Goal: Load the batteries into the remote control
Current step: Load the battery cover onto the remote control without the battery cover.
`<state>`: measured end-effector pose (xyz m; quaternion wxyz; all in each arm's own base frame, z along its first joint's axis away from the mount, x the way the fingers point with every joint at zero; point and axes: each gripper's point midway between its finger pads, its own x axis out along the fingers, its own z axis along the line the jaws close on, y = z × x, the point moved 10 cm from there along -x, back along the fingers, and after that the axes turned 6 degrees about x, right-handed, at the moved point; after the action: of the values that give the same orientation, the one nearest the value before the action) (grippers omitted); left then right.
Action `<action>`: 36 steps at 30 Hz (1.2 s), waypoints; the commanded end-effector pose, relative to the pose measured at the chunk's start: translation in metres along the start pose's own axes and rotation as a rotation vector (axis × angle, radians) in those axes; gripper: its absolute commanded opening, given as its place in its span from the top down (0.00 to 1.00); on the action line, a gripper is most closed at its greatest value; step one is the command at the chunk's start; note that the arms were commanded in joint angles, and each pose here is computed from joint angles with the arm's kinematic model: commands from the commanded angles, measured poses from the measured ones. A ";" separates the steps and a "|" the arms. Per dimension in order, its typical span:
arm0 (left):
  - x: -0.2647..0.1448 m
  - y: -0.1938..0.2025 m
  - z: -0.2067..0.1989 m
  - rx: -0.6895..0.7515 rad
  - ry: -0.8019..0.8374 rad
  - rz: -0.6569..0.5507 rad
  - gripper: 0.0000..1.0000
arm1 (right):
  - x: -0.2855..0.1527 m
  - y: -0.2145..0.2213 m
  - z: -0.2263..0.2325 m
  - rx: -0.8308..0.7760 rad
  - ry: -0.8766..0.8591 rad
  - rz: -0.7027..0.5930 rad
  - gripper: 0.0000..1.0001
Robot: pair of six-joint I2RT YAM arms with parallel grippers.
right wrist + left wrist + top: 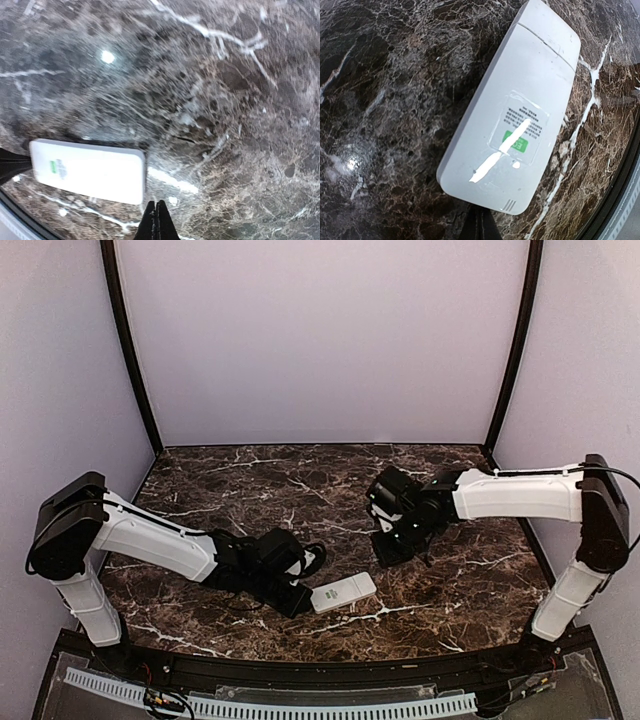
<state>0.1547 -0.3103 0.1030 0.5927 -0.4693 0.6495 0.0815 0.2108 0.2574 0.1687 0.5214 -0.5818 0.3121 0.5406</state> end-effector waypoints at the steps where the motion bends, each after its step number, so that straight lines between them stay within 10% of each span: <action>1: 0.008 0.023 0.009 0.007 -0.052 0.106 1.00 | -0.028 -0.015 0.018 -0.031 -0.170 -0.102 1.00; 14: 0.008 0.022 0.009 0.011 -0.051 0.110 1.00 | 0.054 0.018 0.016 0.029 -0.192 0.105 1.00; 24: 0.008 0.022 0.009 0.013 -0.052 0.110 1.00 | 0.015 0.000 0.024 -0.005 -0.197 0.031 1.00; 36: 0.009 0.023 0.009 0.015 -0.051 0.109 1.00 | 0.031 0.003 -0.015 0.059 0.250 0.044 1.00</action>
<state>0.1547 -0.3105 0.1029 0.5945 -0.4670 0.6499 0.0785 0.2174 0.2628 0.1537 0.5333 -0.5761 0.3395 0.5182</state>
